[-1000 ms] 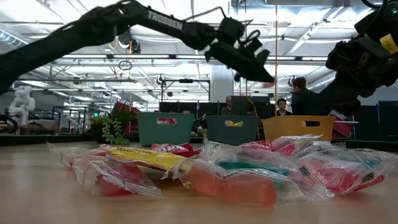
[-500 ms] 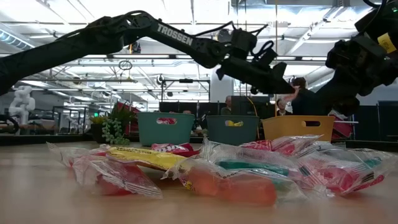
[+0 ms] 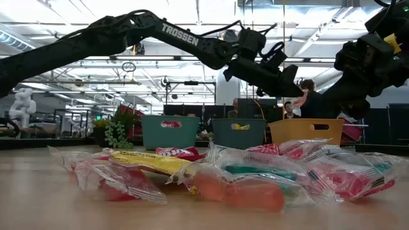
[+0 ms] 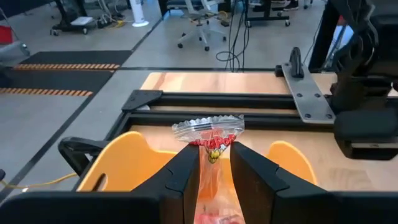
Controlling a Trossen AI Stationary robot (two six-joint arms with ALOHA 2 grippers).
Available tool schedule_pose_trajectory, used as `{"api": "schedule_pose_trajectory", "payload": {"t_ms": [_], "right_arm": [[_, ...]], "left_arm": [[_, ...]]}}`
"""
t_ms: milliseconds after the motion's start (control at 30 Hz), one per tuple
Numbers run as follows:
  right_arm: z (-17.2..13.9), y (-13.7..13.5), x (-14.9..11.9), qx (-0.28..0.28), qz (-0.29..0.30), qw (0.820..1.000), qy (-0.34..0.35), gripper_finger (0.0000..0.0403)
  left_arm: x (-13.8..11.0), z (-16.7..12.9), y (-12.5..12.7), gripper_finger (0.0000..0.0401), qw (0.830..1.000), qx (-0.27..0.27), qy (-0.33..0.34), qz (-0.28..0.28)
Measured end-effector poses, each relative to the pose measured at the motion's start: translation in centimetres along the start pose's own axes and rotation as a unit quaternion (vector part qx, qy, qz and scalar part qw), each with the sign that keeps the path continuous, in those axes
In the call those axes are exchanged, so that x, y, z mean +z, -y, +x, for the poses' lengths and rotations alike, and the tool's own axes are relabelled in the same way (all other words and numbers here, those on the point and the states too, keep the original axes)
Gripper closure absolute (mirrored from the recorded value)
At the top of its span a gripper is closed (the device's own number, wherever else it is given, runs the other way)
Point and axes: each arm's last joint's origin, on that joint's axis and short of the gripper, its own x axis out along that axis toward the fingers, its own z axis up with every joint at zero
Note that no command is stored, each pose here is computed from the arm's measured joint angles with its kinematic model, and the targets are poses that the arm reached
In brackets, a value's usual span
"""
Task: Sort candy
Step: Put the orange gummy candy into the yellow bin
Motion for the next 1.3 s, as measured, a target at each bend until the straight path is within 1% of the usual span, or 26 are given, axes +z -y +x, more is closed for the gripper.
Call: {"api": "schedule_pose_trajectory", "payload": {"t_ms": [167, 267, 300, 433, 567, 633, 733, 900, 1000, 1167, 1300], "right_arm": [[0.0, 0.0, 0.0, 0.0, 0.0, 1.0, -0.001, 0.0401], [0.0, 0.0, 0.0, 0.0, 0.0, 1.0, -0.001, 0.0401], [0.0, 0.0, 0.0, 0.0, 0.0, 1.0, -0.001, 0.0401], [0.0, 0.0, 0.0, 0.001, 0.0, 1.0, -0.001, 0.0401], [0.0, 0.0, 0.0, 0.001, 0.01, 1.0, -0.001, 0.0401], [0.0, 0.0, 0.0, 0.001, 0.026, 1.0, -0.001, 0.0401], [0.0, 0.0, 0.0, 0.001, 0.039, 0.999, -0.001, 0.0401], [0.0, 0.0, 0.0, 0.001, 0.041, 0.999, -0.001, 0.0401], [0.0, 0.0, 0.0, 0.001, 0.041, 0.999, -0.001, 0.0401], [0.0, 0.0, 0.0, 0.0, 0.041, 0.999, -0.001, 0.0401], [0.0, 0.0, 0.0, 0.0, 0.041, 0.999, -0.001, 0.0401]], "left_arm": [[-0.4, 0.0, 0.1, 0.03, 1.0, -0.003, -0.021, 0.0], [-0.8, 0.0, 0.1, 0.03, 0.999, 0.005, -0.043, -0.001], [-0.9, 0.0, 0.1, 0.03, 0.999, 0.009, -0.048, 0.007], [-1.2, -0.1, 0.2, 0.03, 0.995, 0.013, -0.065, 0.069], [-1.3, 0.0, 0.7, 0.0299, 0.993, 0.017, -0.078, 0.084], [-1.4, 0.0, 0.8, 0.0291, 0.993, 0.017, -0.084, 0.087], [-1.4, 0.0, 0.6, 0.0265, 0.991, 0.038, -0.091, 0.088], [-1.3, 0.0, 0.5, 0.0213, 0.99, 0.062, -0.089, 0.087], [-1.3, 0.0, 0.4, 0.0192, 0.99, 0.065, -0.088, 0.087], [-0.7, 0.1, 0.7, 0.0185, 0.991, 0.071, -0.062, 0.09], [0.2, -0.7, 1.2, 0.0185, 0.991, 0.063, -0.081, 0.09]]}}
